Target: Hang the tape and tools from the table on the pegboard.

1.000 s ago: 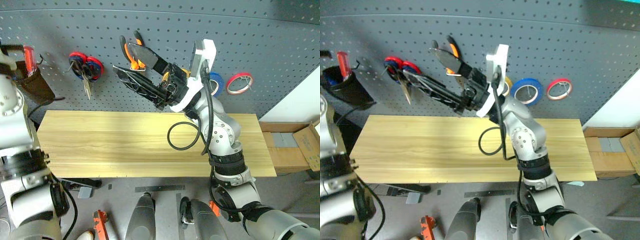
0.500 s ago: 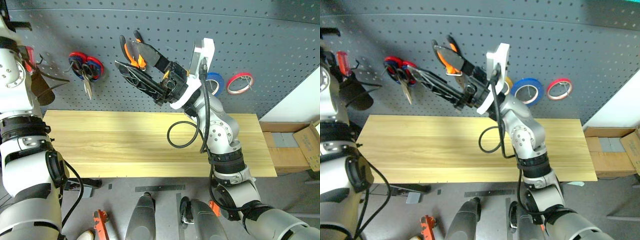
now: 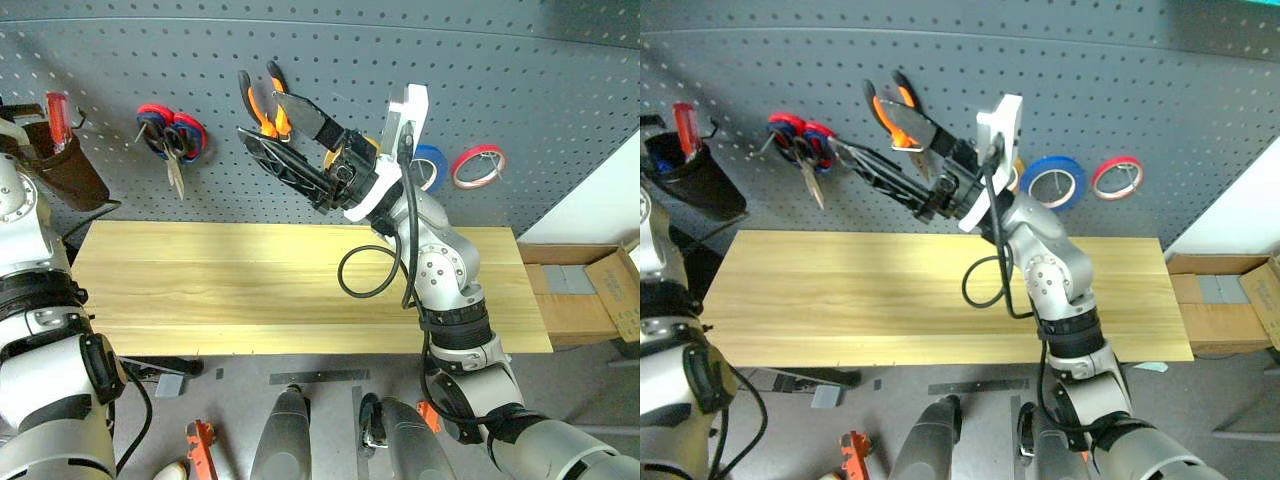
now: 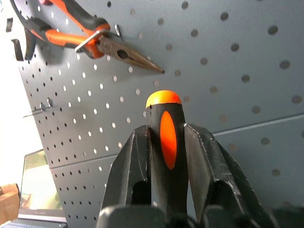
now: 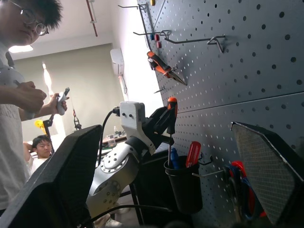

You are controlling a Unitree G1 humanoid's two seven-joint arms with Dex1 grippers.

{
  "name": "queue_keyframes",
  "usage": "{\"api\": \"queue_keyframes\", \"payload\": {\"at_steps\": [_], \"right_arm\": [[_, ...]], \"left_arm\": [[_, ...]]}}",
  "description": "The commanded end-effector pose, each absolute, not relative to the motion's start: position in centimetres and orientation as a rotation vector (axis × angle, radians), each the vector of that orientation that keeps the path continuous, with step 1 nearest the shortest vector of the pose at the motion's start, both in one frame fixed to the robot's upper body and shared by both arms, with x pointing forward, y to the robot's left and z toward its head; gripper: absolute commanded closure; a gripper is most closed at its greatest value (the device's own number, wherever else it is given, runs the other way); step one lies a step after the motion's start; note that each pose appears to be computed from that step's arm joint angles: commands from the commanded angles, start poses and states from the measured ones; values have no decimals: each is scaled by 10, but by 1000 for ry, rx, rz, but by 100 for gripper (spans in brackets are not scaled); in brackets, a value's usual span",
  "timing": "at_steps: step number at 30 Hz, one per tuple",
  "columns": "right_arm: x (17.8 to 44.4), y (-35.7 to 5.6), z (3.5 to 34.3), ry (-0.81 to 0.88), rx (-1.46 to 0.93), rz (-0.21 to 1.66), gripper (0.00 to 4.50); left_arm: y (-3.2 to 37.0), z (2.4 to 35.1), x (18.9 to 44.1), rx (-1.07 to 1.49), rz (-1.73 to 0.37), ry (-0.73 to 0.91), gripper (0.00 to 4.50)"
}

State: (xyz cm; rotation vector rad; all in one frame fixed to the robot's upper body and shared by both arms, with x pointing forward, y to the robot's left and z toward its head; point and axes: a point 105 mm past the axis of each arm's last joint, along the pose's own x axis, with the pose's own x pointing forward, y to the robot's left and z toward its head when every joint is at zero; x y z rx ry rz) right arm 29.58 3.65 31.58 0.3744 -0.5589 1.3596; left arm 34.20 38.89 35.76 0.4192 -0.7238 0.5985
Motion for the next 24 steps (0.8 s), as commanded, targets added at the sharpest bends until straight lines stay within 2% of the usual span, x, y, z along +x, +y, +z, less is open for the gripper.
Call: {"api": "queue_keyframes", "payload": {"at_steps": [1,24], "right_arm": [[289,34,325,-615,365,1364,0],[289,32,318,-588,331,1362,0]], "left_arm": [[388,374,328,428,609,-792,376],[387,311,315,293,659,-638,376]]}}
